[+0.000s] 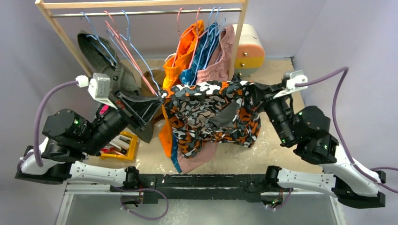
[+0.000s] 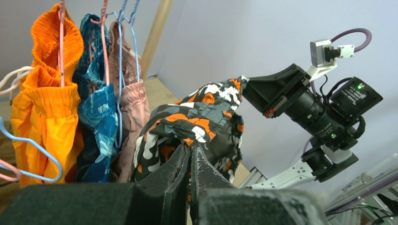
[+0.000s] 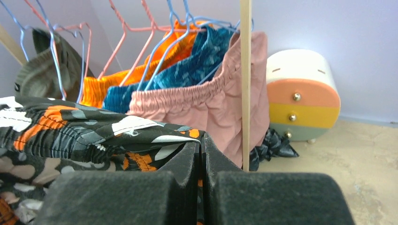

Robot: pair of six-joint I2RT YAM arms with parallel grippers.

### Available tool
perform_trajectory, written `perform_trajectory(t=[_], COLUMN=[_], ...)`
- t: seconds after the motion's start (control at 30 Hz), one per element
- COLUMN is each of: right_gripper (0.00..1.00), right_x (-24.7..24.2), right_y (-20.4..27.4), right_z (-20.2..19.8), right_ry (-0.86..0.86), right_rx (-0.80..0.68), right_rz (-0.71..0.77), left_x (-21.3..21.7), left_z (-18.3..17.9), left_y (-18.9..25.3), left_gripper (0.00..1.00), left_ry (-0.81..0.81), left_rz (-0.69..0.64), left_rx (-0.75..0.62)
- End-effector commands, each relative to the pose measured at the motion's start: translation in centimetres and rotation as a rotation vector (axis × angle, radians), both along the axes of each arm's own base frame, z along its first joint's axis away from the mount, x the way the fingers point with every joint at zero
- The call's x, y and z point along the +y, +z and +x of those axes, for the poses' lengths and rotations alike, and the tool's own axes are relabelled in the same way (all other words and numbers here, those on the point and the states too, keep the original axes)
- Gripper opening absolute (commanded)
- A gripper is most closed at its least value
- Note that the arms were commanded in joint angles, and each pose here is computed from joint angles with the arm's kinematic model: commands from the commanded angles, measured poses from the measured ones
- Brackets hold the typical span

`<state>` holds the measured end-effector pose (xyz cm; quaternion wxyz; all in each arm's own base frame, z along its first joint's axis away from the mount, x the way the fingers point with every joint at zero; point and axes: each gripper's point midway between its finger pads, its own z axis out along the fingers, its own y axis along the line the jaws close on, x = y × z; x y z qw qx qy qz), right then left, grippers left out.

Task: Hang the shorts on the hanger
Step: Adjust the shorts at the center of the board.

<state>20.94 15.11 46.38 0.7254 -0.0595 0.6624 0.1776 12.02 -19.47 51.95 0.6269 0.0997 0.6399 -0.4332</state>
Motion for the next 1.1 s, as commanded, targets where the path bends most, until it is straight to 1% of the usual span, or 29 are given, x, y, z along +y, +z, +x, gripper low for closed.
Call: perform_trajectory(t=[0.0,0.27,0.47,0.53,0.63,0.73,0.87,1.0,1.07], right_gripper=[0.0,0.0,0.0,0.0,0.0,0.0,0.0,0.0,0.0], right_x=[-5.1,-3.2,0.4,1.7,4.1,4.9,4.4,4.7,5.6], right_y=[5.6,5.4,4.9,4.1,2.1,0.7,1.0,1.4,0.9], right_z=[-0.8,-2.0,-4.9,-5.5,-6.5,-6.7,-7.4,-9.0,-10.1], right_ry=[-0.119,0.033,0.315,0.385,0.505,0.538,0.557,0.644,0.729], right_rx=[-0.117,-0.143,-0.203,-0.2,-0.172,-0.147,-0.16,-0.18,-0.165], right_rz=[0.16,0.114,0.051,0.013,-0.063,-0.077,-0.049,-0.054,-0.086], left_x=[2.0,0.9,-0.8,-1.3,-1.1,-0.9,-0.9,-2.1,-2.5], left_z=[-0.2,-0.4,-1.5,-2.2,-2.4,-2.7,-2.8,-2.6,-2.4], left_y=[1.3,0.4,-0.9,-1.8,-2.8,-2.8,-2.1,-1.4,-0.7], left_gripper=[0.0,0.0,0.0,0.0,0.0,0.0,0.0,0.0,0.0], left_ry=[-0.007,-0.029,-0.105,-0.159,-0.169,-0.191,-0.192,-0.187,-0.177], left_rz=[-0.075,-0.033,0.03,0.081,0.118,0.103,0.087,0.11,0.109], left_rx=[0.007,-0.008,-0.028,-0.052,-0.067,-0.08,-0.093,-0.109,-0.127])
